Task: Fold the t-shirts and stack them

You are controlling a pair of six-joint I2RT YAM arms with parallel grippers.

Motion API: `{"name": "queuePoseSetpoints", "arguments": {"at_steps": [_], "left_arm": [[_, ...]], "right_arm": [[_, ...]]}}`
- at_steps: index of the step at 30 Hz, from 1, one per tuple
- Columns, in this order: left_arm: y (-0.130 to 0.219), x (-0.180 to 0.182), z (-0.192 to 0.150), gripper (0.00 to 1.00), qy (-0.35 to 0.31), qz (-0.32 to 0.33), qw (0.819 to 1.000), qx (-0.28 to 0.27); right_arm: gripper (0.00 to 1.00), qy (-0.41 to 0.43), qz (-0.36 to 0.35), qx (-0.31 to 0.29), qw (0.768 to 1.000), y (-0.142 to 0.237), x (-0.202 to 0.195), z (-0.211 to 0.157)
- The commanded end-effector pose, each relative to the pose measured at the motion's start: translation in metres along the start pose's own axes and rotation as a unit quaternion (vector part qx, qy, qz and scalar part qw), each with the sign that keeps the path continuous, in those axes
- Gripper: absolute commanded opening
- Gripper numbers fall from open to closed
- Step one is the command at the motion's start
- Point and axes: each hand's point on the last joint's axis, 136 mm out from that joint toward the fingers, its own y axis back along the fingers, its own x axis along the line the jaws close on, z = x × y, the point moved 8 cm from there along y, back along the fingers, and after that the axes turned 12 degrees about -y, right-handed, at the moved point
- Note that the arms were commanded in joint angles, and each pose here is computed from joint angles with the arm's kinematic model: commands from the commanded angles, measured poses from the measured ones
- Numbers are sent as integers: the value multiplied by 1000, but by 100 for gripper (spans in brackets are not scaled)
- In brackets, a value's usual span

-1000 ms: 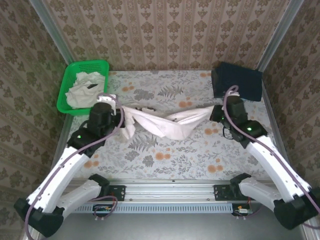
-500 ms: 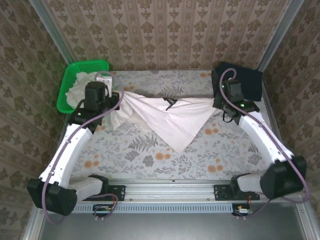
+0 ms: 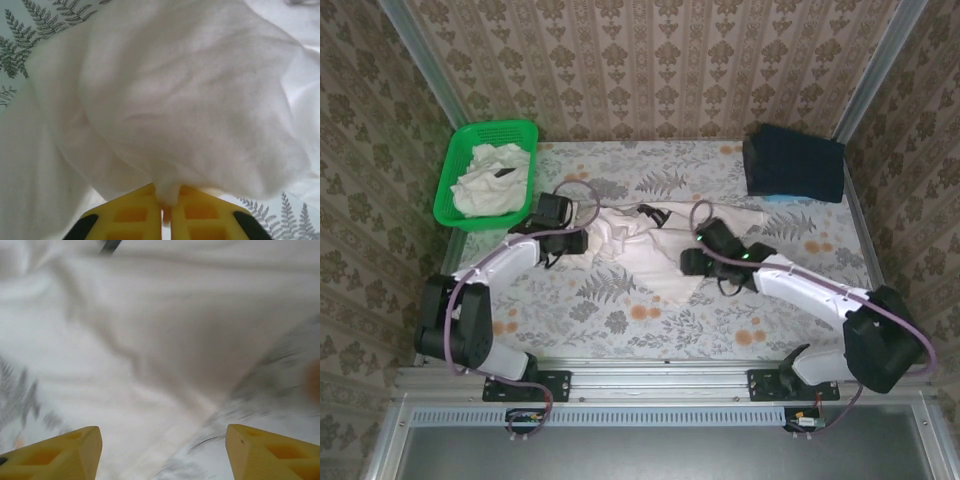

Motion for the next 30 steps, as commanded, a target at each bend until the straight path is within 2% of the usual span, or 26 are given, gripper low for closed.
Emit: {"name": "queuePoseSetpoints", "arguments": {"at_steps": [1, 3, 5, 6, 7, 13, 18, 23, 28, 30], "left_arm": [[12, 8, 22, 45, 11, 35, 999, -19], [21, 10, 19, 65, 20, 45, 998, -29], [33, 8, 12, 80, 29, 44, 997, -47], [39, 7, 7, 86, 31, 41, 997, -59], [45, 6, 0, 89, 36, 40, 996, -69], [64, -8, -27, 88, 50, 8, 995, -90], [51, -30, -42, 88, 30, -16, 995, -93], [20, -29, -31, 75, 25, 3, 999, -48], [-4, -26, -13, 71, 16, 33, 999, -26], [-13, -27, -8, 64, 13, 31, 999, -16]], "right_arm": [[68, 5, -31, 39, 999, -28, 6, -32], [68, 20, -52, 57, 997, -43, 10, -43], [67, 30, -75, 71, 994, -54, 11, -48], [67, 36, -85, 73, 993, -58, 12, -48], [67, 40, -92, 74, 992, -61, 12, -49], [59, 55, -106, 89, 989, -66, 14, -52], [64, 66, -121, 91, 986, -55, 10, -59], [65, 90, -114, 86, 986, -45, 19, -67], [65, 98, -124, 92, 983, -50, 18, -73], [65, 100, -130, 93, 982, -53, 16, -74]]}}
